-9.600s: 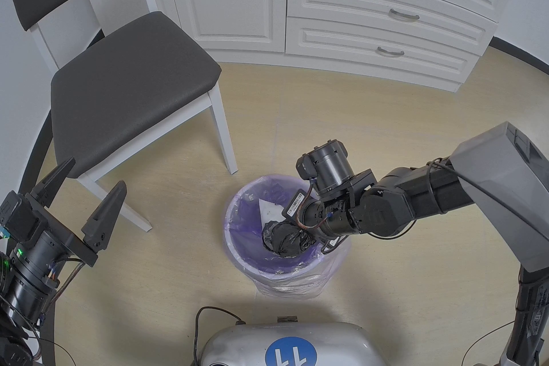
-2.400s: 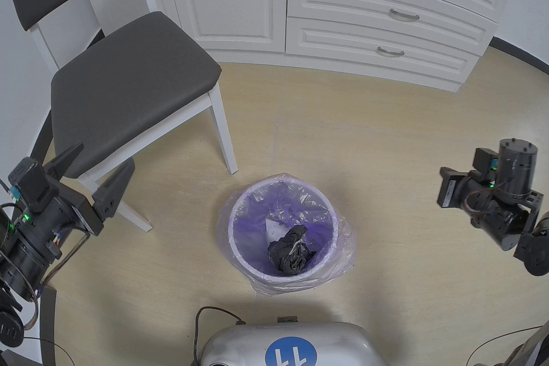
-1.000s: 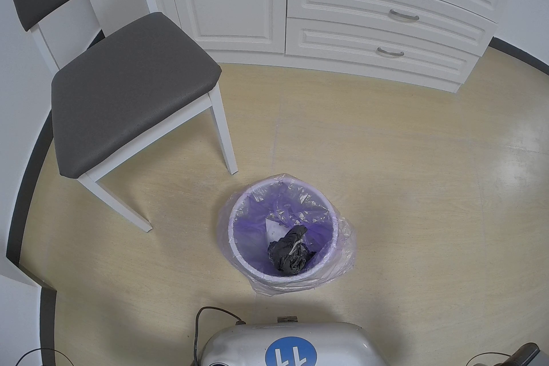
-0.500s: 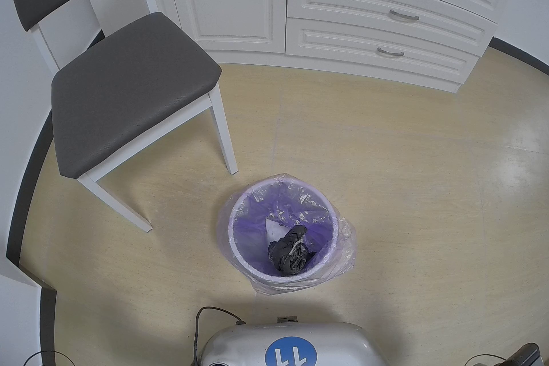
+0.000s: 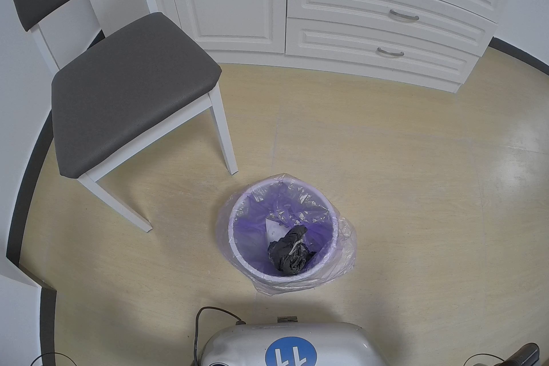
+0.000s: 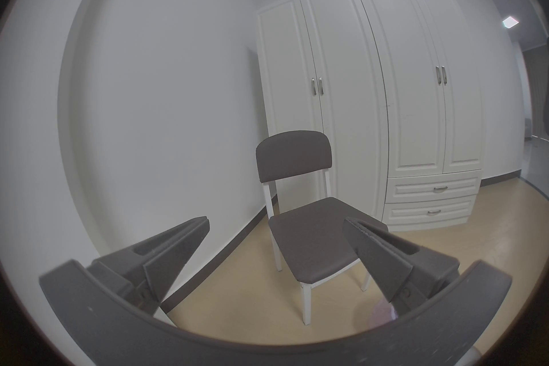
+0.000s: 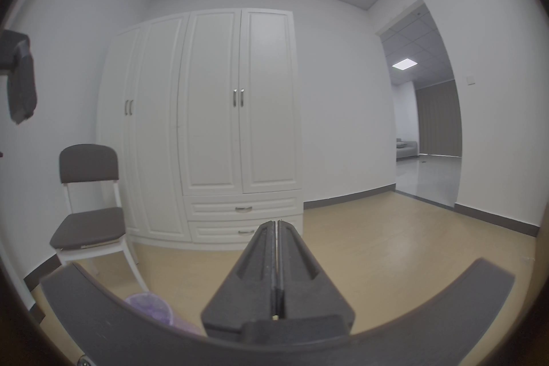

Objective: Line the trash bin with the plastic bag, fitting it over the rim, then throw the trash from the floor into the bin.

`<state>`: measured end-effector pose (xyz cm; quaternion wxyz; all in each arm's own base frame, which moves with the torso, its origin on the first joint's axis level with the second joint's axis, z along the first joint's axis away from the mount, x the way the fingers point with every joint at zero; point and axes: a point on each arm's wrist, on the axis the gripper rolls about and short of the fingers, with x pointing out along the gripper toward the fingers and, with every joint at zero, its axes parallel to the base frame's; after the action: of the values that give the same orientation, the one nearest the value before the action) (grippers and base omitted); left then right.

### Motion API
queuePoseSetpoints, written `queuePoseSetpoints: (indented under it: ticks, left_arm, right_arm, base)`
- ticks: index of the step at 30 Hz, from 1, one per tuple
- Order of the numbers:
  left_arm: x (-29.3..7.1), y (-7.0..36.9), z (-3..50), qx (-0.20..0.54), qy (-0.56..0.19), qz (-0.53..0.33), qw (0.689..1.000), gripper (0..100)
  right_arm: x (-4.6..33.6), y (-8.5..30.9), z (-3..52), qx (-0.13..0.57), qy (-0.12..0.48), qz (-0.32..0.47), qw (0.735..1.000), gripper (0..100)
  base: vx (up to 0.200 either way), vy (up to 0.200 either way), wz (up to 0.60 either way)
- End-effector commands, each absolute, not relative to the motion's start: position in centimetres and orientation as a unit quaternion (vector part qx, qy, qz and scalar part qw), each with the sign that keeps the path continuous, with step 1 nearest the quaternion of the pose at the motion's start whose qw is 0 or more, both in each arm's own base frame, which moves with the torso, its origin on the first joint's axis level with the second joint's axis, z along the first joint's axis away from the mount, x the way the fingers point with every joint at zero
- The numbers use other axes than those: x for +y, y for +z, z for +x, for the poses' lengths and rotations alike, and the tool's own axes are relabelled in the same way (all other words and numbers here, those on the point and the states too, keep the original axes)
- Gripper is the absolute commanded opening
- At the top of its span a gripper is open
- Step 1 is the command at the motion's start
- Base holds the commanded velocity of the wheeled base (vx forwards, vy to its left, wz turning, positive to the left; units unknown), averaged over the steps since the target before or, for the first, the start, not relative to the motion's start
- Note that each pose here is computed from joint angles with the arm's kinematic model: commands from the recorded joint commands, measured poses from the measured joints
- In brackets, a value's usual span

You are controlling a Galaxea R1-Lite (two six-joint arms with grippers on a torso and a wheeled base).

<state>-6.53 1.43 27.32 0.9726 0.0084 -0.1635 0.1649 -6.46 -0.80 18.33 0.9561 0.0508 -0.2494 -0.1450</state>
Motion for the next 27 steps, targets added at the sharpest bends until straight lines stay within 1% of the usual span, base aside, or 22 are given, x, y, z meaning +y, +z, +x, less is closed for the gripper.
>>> queuePoseSetpoints:
  ticks: [1,6,7,8,10,14,16,18,22,25,27]
  left_arm:
    - [1.6,25.0,-8.5,-0.181,0.167,0.003,0.969,100]
    - [1.4,21.6,-9.1,-0.171,0.178,0.006,0.969,100]
    - [1.4,21.6,-9.1,-0.171,0.178,0.006,0.969,100]
    - [1.1,20.5,-9.0,-0.162,0.190,-0.001,0.968,100]
    - [1.0,19.0,-8.7,-0.151,0.192,-0.006,0.970,100]
    - [0.9,16.6,-7.4,-0.117,0.184,-0.007,0.976,100]
    - [0.8,15.7,-6.8,-0.101,0.180,-0.021,0.978,100]
    - [0.8,14.5,-6.0,-0.080,0.173,-0.034,0.981,100]
    - [0.8,12.9,-5.0,-0.061,0.171,-0.043,0.982,100]
    - [0.8,10.7,-3.6,-0.046,0.172,-0.035,0.983,100]
    - [0.8,9.2,-2.9,-0.035,0.172,-0.028,0.984,100]
  right_arm:
    - [-0.6,15.9,-5.6,-0.232,-0.122,0.045,0.964,0]
    - [-0.4,12.5,-3.6,-0.169,-0.083,0.039,0.981,0]
    - [-0.4,12.5,-3.6,-0.169,-0.083,0.039,0.981,0]
    - [-0.4,11.0,-3.0,-0.143,-0.073,0.033,0.987,0]
    - [-0.3,10.0,-2.6,-0.124,-0.062,0.027,0.990,0]
    - [-0.2,9.6,-2.5,-0.101,-0.030,0.023,0.994,0]
    - [-0.1,9.1,-2.4,-0.076,-0.011,0.019,0.997,0]
    - [0.0,8.2,-2.3,-0.034,0.000,0.013,0.999,0]
    - [0.0,8.3,-2.3,-0.035,0.008,0.000,0.999,0]
    - [0.2,8.1,-2.3,-0.029,0.047,-0.039,0.998,0]
    - [0.2,8.0,-2.3,-0.022,0.050,-0.045,0.997,0]
  base:
    - [0.000,0.000,0.00]
    - [0.000,0.000,0.00]
    - [0.000,0.000,0.00]
    - [0.000,0.000,0.00]
    - [0.000,0.000,0.00]
    - [0.000,0.000,0.00]
    - [0.000,0.000,0.00]
    - [0.000,0.000,0.00]
    - [0.000,0.000,0.00]
    - [0.000,0.000,0.00]
    - [0.000,0.000,0.00]
